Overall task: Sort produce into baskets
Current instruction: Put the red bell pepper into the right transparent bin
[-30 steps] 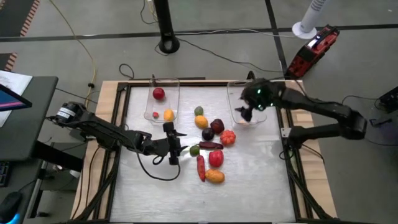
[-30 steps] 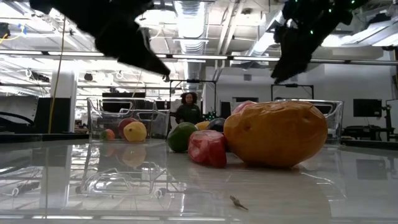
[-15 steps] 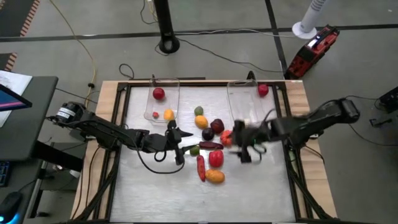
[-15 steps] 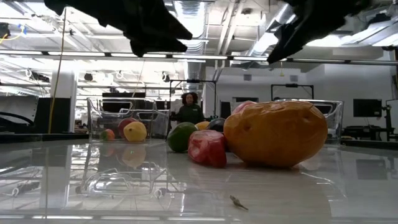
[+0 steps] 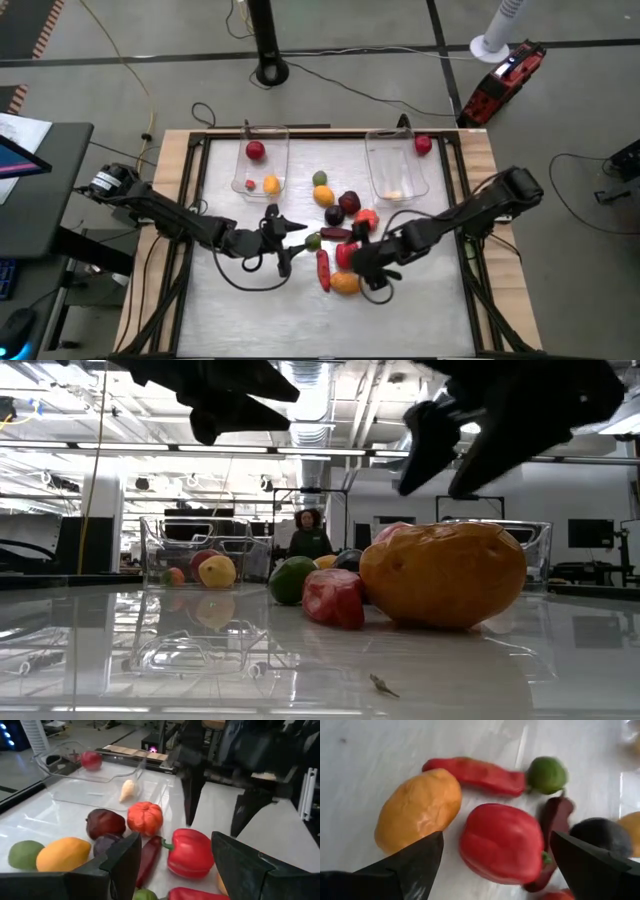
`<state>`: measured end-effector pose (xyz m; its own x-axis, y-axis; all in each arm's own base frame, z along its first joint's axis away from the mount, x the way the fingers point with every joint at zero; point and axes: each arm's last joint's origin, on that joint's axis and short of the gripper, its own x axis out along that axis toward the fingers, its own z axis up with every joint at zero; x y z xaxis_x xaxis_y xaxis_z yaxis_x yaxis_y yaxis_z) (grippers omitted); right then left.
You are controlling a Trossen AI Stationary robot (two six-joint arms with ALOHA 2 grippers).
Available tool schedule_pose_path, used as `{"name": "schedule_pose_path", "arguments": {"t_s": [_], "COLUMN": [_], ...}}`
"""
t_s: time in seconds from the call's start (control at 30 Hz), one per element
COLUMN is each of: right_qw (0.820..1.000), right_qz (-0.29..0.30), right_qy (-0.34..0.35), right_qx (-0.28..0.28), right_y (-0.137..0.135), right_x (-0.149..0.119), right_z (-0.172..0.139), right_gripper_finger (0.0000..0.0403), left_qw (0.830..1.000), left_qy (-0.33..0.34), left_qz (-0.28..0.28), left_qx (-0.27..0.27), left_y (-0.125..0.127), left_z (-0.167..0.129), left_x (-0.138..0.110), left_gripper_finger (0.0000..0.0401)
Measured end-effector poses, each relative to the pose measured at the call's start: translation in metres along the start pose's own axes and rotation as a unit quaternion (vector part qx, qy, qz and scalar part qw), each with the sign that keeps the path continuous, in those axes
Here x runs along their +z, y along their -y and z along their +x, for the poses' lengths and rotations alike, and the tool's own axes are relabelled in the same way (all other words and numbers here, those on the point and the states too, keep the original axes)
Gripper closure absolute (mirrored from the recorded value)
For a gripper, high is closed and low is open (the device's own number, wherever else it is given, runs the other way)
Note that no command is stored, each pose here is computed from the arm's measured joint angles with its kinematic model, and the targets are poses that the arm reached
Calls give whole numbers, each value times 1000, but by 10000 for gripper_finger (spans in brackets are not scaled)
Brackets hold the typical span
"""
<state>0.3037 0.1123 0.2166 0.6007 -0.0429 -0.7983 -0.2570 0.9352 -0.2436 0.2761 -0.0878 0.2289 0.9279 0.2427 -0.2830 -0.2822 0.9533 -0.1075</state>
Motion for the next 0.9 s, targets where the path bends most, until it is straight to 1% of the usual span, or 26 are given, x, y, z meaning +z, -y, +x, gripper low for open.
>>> {"name": "schedule_pose_path", "arguments": {"t_s": [0.1, 0.17, 0.27, 0.4, 0.53, 0.73, 0.9], "right_qw": [1000, 1000, 999, 997, 996, 995, 996], "right_qz": [-3, -7, -8, 5, 11, 14, 14], "right_qy": [-11, -23, -50, -75, -85, -93, -83], "right_qx": [1, 1, -2, -10, -7, -20, -26], "right_y": [-2, -3, 1, 11, 15, 21, 22], "right_x": [10, 12, 8, 2, 0, -2, 4], "right_z": [10, 17, 28, 40, 49, 48, 38], "right_gripper_finger": [5, 4, 4, 4, 7, 16, 14], "left_qw": [1000, 1000, 1000, 1000, 1000, 1000, 1000], "left_qy": [-1, -1, -2, -3, -8, -24, -29], "left_qz": [-6, -11, -18, -20, -17, -6, -2], "left_qx": [-5, -7, -8, -8, -7, -1, 1], "left_y": [3, 3, 4, 4, 4, 2, 2], "left_z": [-2, -2, -3, -3, -2, -3, -3], "left_x": [-1, -1, -1, -2, -3, -6, -7], "left_gripper_finger": [175, 175, 175, 175, 175, 175, 175]}}
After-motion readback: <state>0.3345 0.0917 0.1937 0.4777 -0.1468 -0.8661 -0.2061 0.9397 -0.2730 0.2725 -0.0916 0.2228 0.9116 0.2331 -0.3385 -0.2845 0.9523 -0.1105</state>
